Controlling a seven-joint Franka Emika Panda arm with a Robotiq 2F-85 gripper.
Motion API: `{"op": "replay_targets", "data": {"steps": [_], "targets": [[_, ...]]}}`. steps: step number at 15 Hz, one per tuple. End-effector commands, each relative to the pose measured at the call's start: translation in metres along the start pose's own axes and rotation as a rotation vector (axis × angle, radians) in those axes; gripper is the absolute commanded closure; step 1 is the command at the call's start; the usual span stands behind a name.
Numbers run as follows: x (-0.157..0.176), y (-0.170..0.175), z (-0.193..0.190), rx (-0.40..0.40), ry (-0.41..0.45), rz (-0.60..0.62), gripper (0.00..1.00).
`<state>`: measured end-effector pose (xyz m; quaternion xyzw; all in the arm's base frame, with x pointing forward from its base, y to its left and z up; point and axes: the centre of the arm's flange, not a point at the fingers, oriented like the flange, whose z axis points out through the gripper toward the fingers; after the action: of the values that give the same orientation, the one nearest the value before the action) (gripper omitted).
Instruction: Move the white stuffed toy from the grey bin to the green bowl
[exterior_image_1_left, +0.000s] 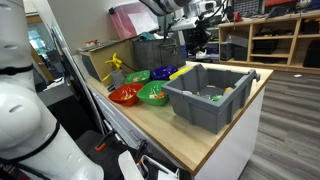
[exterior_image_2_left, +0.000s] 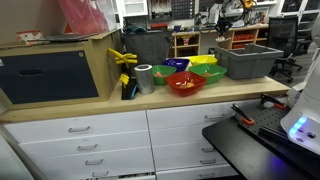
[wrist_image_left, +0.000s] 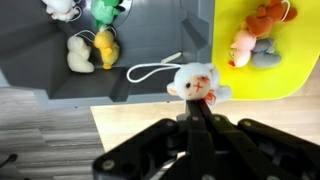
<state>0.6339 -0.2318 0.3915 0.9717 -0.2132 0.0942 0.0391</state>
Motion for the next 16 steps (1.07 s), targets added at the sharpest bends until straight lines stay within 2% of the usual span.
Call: {"op": "replay_targets", "data": {"steps": [1, 8, 16], "targets": [[-0.023, -0.029, -0.017, 0.034, -0.007, -0.073, 0.99], [-0.061, -0.071, -0.017, 0.072, -0.043, -0.195, 0.99], [-0.095, -0.098, 0.01, 0.107, -0.085, -0.282, 0.99]]}}
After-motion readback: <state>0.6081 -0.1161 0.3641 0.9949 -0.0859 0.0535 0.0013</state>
